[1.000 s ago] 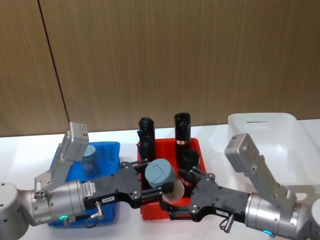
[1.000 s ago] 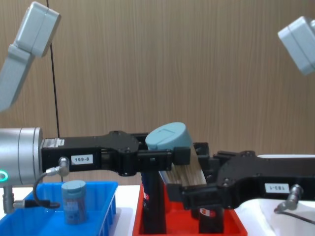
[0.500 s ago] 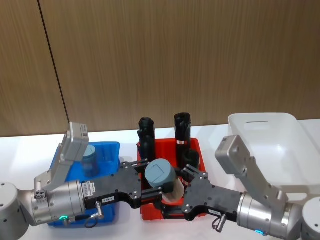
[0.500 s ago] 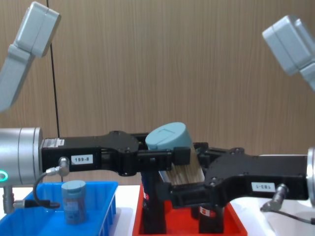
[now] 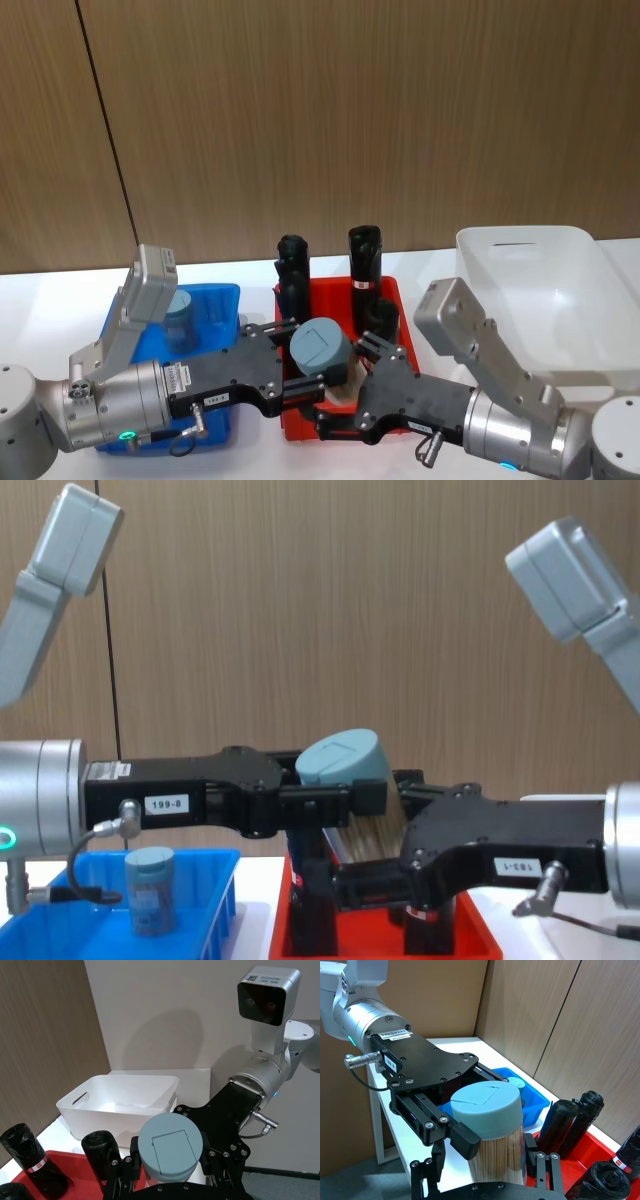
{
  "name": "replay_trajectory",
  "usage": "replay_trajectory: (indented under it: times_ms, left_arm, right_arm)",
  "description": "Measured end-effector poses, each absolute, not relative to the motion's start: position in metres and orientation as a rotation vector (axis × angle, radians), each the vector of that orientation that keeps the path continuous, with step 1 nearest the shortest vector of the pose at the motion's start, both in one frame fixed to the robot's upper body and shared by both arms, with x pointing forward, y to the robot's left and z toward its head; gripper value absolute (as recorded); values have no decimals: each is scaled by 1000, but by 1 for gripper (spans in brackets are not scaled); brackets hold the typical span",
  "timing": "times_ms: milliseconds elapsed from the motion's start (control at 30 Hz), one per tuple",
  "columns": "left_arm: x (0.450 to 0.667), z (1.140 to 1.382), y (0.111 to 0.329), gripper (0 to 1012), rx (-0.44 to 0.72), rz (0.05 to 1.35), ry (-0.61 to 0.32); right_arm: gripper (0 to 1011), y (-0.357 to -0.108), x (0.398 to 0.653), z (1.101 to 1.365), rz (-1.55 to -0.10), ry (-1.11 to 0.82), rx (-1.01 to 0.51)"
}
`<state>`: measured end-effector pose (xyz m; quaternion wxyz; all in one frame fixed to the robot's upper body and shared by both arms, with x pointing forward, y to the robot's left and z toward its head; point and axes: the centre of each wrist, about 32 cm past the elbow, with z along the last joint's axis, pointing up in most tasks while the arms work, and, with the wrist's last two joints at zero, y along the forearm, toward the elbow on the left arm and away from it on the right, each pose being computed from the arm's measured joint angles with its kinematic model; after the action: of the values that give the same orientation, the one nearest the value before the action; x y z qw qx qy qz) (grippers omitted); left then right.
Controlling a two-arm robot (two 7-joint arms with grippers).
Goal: Pick the cotton swabs from the blue box and place them into the white box.
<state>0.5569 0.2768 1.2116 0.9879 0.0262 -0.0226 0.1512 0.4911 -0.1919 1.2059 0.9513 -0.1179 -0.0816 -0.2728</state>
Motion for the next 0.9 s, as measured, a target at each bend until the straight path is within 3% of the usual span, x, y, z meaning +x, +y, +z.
replay_trajectory:
  times_ms: [133,233,300,400,900]
  left_arm:
    - [557,1212,277,660,53,304,-45]
    - [557,1212,277,660,53,303,-45]
    - [557,1212,277,660,53,302,-45]
    - [557,1212,277,660,53,302,-45]
    - [557,1212,277,663,49,303,-47]
  right_arm:
    - [917,-191,492,1206,-555,-173,-246]
    - [797,-191,492,1206,-556,-179,-250]
    - [789,-191,492,1206,-556,-181,-249]
    - [668,-192,493,1206,-556,-183,-249]
    - [641,-194,494,1207,-551,-183,-228]
